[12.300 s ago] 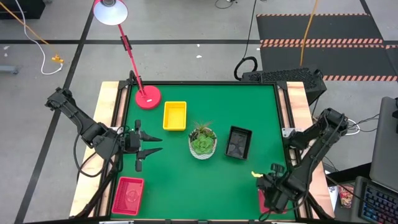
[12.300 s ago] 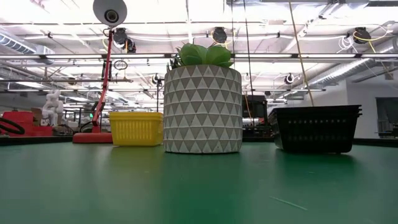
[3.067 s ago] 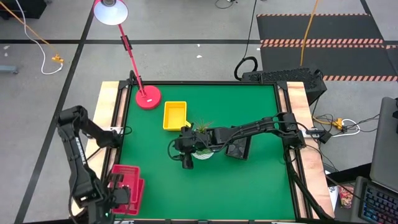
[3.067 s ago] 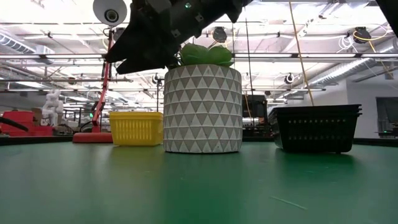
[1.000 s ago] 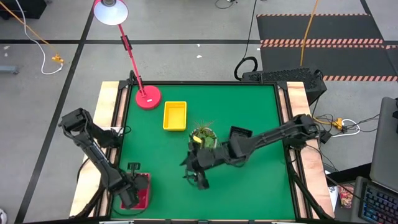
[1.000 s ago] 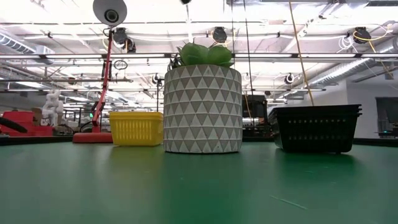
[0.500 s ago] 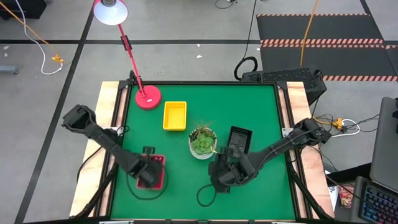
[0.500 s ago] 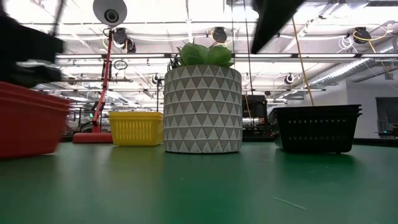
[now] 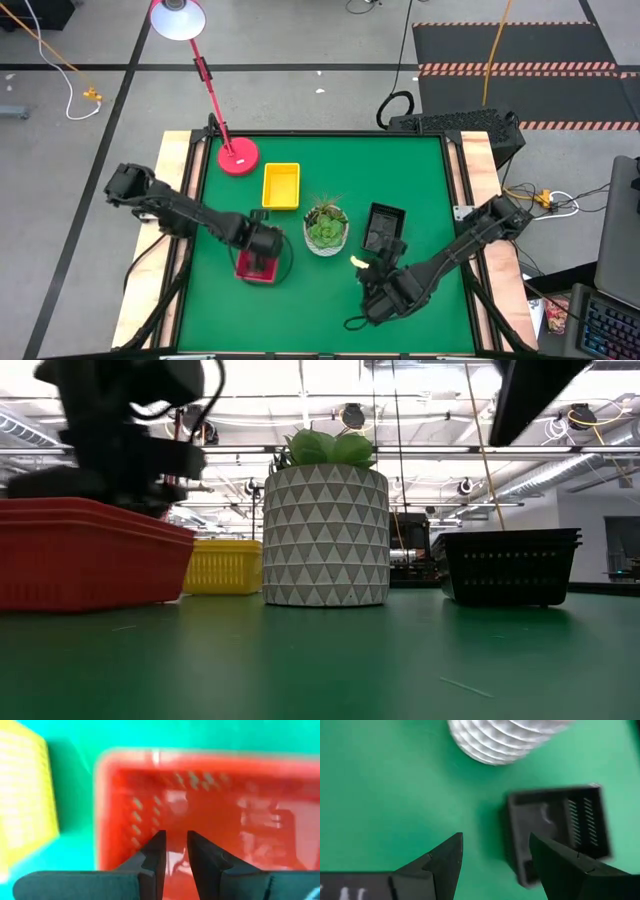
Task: Stack baskets by color
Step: Move the stacked red bins to the middle of the table
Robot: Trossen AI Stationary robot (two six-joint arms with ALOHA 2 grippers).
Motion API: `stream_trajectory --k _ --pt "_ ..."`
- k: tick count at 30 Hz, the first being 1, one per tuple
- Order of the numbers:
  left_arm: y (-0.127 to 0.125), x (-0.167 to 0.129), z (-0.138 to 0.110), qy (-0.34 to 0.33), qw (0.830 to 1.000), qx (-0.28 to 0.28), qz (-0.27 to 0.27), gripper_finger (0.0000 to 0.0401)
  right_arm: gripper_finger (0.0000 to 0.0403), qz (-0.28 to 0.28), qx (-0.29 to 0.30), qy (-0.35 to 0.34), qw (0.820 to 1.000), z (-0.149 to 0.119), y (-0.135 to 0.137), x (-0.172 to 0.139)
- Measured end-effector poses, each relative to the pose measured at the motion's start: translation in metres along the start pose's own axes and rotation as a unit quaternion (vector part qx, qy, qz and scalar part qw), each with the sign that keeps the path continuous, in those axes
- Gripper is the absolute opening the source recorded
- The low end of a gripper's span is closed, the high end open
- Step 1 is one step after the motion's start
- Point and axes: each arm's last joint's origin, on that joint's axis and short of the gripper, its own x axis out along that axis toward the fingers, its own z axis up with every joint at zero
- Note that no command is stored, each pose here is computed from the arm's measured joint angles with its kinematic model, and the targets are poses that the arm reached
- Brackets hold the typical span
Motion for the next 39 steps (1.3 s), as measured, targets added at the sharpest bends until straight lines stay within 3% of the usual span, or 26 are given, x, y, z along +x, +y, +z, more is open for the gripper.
stream_trajectory --k 5,15,22,30,39 --pt "0.022 0.004 0.013 -0.039 0.999 -0.011 -0.011 0.0081 0.0221 -0.055 -0.007 0.026 0.998 -0.010 -0.009 -0.003" --pt "0.052 0.009 0.017 -0.045 0.998 -0.035 -0.025 0.0081 0.0221 -0.059 -0.032 0.077 0.995 -0.035 -0.027 0.029" --pt "0.077 0.013 0.013 -0.024 0.996 -0.081 -0.013 0.0081 0.0221 0.039 0.041 0.009 0.998 -0.059 -0.056 0.033" --pt "0.101 0.017 0.006 -0.006 0.992 -0.120 -0.022 0.0081 0.0221 0.154 0.106 -0.068 0.980 -0.083 -0.080 0.039" --pt "0.104 0.013 0.011 -0.020 0.991 -0.119 -0.049 0.0081 0.0221 0.166 0.072 -0.091 0.979 -0.081 -0.084 0.043"
